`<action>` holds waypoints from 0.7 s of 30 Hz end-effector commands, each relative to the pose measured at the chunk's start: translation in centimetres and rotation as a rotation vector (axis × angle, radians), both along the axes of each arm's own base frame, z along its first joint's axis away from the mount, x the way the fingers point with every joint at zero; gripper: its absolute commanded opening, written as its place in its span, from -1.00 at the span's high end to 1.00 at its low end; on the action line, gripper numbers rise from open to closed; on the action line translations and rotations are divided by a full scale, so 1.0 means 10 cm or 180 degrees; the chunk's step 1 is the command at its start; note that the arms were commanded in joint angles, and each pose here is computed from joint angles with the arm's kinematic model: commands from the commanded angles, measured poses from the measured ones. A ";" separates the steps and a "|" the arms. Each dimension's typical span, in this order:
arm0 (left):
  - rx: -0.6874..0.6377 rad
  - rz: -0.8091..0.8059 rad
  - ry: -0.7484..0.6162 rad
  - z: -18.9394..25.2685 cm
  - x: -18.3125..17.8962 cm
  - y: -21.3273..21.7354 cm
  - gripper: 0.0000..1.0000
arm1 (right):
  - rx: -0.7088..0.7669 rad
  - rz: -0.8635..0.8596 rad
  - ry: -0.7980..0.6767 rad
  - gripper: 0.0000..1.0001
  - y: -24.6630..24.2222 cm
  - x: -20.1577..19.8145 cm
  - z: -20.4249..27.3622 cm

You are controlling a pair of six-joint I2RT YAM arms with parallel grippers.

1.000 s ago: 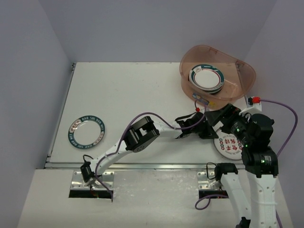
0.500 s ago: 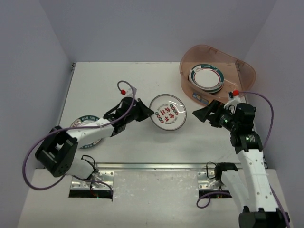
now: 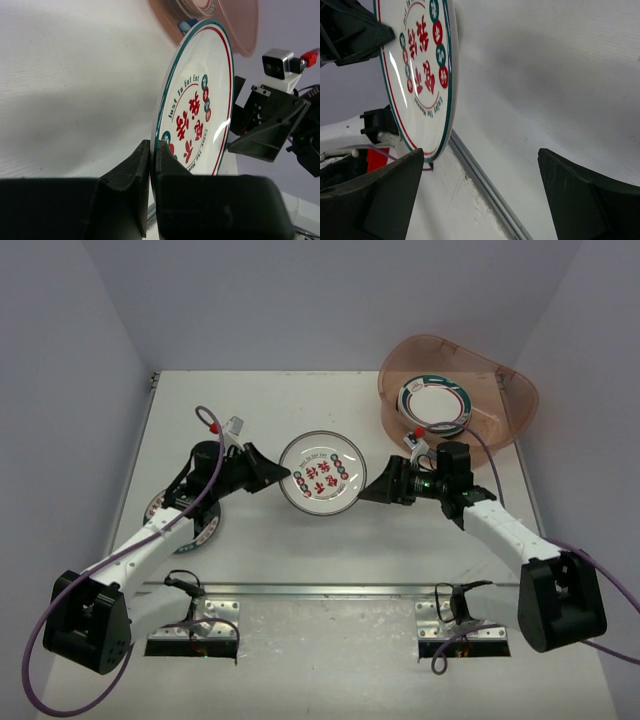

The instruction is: Place the plates into the plastic bin on the countertop

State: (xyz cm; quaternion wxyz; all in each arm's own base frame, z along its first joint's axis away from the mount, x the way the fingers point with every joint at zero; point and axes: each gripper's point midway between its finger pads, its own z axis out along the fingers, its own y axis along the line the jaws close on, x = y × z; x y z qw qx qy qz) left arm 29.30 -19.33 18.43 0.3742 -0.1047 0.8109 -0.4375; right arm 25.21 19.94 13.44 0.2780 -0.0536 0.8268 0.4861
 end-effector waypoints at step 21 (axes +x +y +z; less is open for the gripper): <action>0.0897 0.1040 -0.0040 0.25 0.02 0.76 -1.00 | 0.0313 -0.2080 0.0031 1.00 -0.78 1.23 0.70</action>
